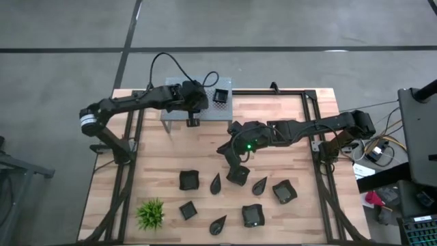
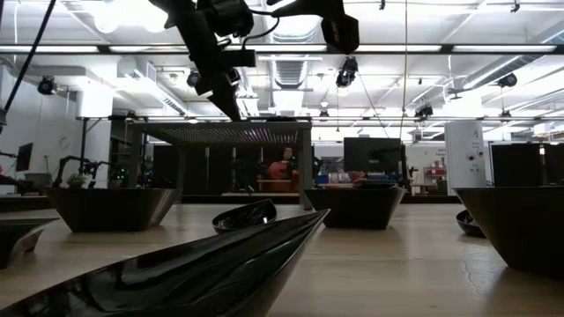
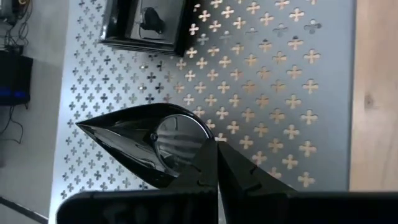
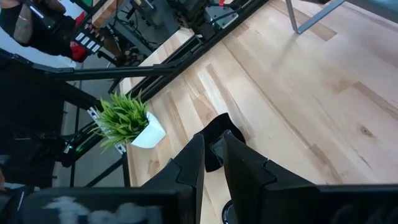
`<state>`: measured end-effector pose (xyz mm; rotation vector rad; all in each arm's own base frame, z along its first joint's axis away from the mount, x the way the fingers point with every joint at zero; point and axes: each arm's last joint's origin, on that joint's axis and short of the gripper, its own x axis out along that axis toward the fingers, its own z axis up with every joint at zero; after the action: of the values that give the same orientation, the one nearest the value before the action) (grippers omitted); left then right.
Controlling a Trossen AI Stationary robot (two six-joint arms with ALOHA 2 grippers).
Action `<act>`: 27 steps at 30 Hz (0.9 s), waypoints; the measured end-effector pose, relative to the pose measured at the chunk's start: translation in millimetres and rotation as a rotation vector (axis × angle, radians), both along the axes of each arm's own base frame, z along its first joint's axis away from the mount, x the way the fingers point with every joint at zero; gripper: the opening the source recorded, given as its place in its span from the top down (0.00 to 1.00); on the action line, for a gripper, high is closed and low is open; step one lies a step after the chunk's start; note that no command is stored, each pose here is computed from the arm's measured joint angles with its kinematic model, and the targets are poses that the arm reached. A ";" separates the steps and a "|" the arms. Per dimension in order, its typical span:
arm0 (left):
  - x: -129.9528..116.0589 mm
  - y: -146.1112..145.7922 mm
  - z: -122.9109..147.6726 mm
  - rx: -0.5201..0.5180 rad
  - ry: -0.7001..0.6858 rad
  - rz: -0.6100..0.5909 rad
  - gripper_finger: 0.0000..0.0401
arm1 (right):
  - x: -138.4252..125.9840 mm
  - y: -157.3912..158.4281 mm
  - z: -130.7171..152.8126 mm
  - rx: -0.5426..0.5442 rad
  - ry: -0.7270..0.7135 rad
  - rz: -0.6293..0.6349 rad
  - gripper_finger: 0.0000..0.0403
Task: Pick & Place Mini shaped plates
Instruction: Put the right drop-shaped plate on the middle shelf, then stack the middle left drop-shaped plate on the other drop plate on the shelf
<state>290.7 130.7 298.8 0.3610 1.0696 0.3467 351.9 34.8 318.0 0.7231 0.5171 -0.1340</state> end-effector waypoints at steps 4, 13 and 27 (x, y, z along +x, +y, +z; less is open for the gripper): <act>-0.2 -0.1 -0.2 0.001 0.000 0.014 1.00 | 0.0 0.0 0.0 0.000 0.000 0.000 0.86; 0.0 -0.1 0.7 -0.004 -0.006 0.016 0.96 | 0.0 -0.1 0.0 0.000 0.000 0.000 0.86; -4.5 -3.7 26.4 -0.024 -0.061 0.063 0.82 | 0.0 -0.1 -0.1 -0.004 0.001 0.002 0.86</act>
<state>286.2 127.0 325.3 0.2946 1.0255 0.3984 351.8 34.6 317.9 0.7189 0.5182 -0.1337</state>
